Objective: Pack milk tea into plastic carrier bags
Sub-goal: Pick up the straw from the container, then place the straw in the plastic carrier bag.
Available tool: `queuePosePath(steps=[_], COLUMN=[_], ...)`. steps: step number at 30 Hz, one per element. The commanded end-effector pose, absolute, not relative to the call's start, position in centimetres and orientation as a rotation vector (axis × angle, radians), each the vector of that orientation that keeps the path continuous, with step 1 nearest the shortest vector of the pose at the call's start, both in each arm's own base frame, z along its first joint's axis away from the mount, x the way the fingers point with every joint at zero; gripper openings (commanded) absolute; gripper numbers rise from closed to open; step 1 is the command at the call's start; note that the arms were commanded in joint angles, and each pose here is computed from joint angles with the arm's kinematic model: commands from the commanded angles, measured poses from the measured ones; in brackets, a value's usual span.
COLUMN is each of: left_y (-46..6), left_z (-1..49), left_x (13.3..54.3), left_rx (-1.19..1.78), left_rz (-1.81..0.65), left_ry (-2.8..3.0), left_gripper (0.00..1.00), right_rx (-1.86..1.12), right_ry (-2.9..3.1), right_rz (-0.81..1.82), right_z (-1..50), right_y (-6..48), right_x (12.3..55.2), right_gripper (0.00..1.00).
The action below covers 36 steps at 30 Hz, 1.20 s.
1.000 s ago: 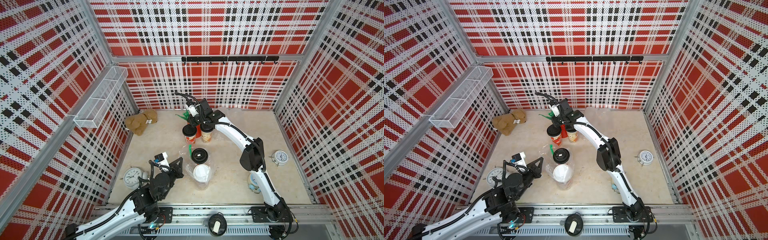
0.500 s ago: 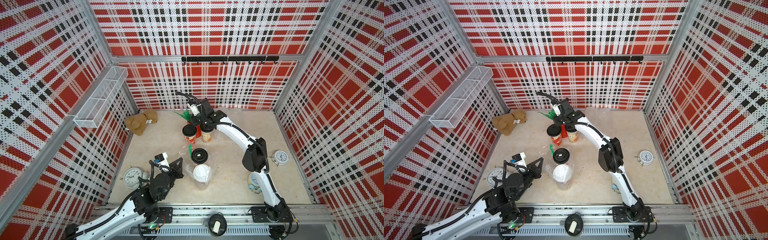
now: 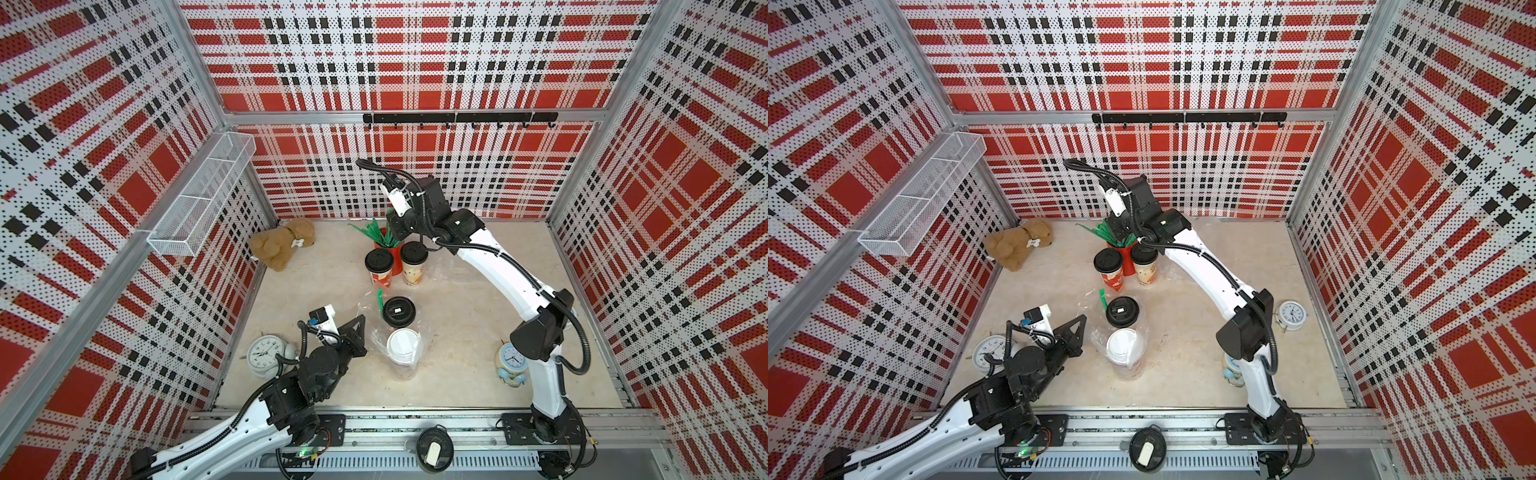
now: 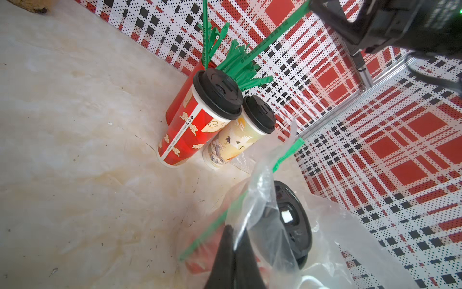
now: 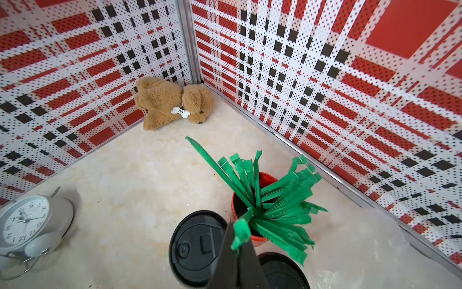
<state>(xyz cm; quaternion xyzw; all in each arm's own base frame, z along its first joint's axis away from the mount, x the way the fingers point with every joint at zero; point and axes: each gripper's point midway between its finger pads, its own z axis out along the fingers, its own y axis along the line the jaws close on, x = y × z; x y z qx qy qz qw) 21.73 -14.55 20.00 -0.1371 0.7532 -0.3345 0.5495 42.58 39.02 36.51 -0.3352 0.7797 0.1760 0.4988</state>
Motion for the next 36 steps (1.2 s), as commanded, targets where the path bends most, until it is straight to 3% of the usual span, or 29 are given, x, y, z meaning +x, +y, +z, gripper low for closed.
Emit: queuePosePath(steps=[1,10,18,26,36], left_y=[-14.0,-14.3,-14.6,-14.8,-15.7], left_z=[20.2,21.2,22.1,22.9,23.0], left_x=[21.8,21.6,21.2,20.6,20.4], left_rx=[-0.319,-0.274,-0.205,-0.131,-0.085], left_rz=[-0.763,-0.768,-0.758,-0.754,-0.775], left_ry=[1.770,1.761,1.775,1.781,1.790], left_gripper=[0.00,0.00,0.00,0.00,0.00], right_rx=[-0.863,-0.967,-1.162,-1.274,-1.288], right_ry=[1.799,1.706,1.754,1.910,1.997], right_rz=[0.452,0.605,0.731,0.818,0.890], right_z=[41.2,47.5,46.6,43.1,40.4], right_y=[37.7,34.9,35.2,34.8,34.6], right_x=[39.0,28.9,19.2,14.5,12.9], right_gripper=[0.00,0.00,0.00,0.00,0.00])
